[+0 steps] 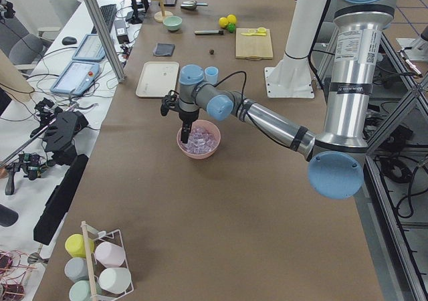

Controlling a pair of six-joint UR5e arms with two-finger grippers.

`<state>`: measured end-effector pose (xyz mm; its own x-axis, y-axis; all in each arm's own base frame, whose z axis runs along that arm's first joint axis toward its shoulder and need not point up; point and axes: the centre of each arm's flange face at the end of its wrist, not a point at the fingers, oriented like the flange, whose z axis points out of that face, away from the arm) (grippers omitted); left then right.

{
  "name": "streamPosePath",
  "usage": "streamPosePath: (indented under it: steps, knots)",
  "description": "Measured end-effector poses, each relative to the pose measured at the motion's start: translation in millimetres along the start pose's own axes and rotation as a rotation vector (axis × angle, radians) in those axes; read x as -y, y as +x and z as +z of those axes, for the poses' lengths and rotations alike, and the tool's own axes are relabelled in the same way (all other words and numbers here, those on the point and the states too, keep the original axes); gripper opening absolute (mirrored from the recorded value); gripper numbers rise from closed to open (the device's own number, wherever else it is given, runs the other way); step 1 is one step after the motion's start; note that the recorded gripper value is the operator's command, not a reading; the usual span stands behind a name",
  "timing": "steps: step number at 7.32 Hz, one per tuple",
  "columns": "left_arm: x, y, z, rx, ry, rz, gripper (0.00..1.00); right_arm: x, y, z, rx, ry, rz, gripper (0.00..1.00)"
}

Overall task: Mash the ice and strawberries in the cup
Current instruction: 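Reach the left gripper down into the pink bowl and grasp an ice cube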

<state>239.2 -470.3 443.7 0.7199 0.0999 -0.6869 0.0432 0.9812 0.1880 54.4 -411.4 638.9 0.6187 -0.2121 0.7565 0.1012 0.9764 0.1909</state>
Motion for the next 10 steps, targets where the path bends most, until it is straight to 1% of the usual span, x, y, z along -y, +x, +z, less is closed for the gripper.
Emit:
streamPosePath:
  steps: [2,4,5,7,10]
  knots:
    - [-14.2,15.2,25.0,0.017,0.002,0.035,0.84,-1.0,1.0,1.2,0.0,-0.003,0.003,1.0]
    - [-22.0,9.5,42.0,0.016,0.002,0.064,0.78,-1.8,1.4,1.6,0.002,-0.003,0.005,1.0]
    - [-24.8,3.9,48.6,0.012,0.006,0.081,0.62,-2.4,1.4,1.4,0.003,-0.003,0.006,1.0]
    - [-26.1,0.5,52.5,0.008,0.009,0.09,0.0,-4.1,1.2,1.7,0.003,-0.004,0.007,1.0]
    - [-25.9,3.5,46.9,-0.002,0.013,0.087,0.0,-4.2,-0.1,1.3,0.007,-0.003,0.006,1.0]
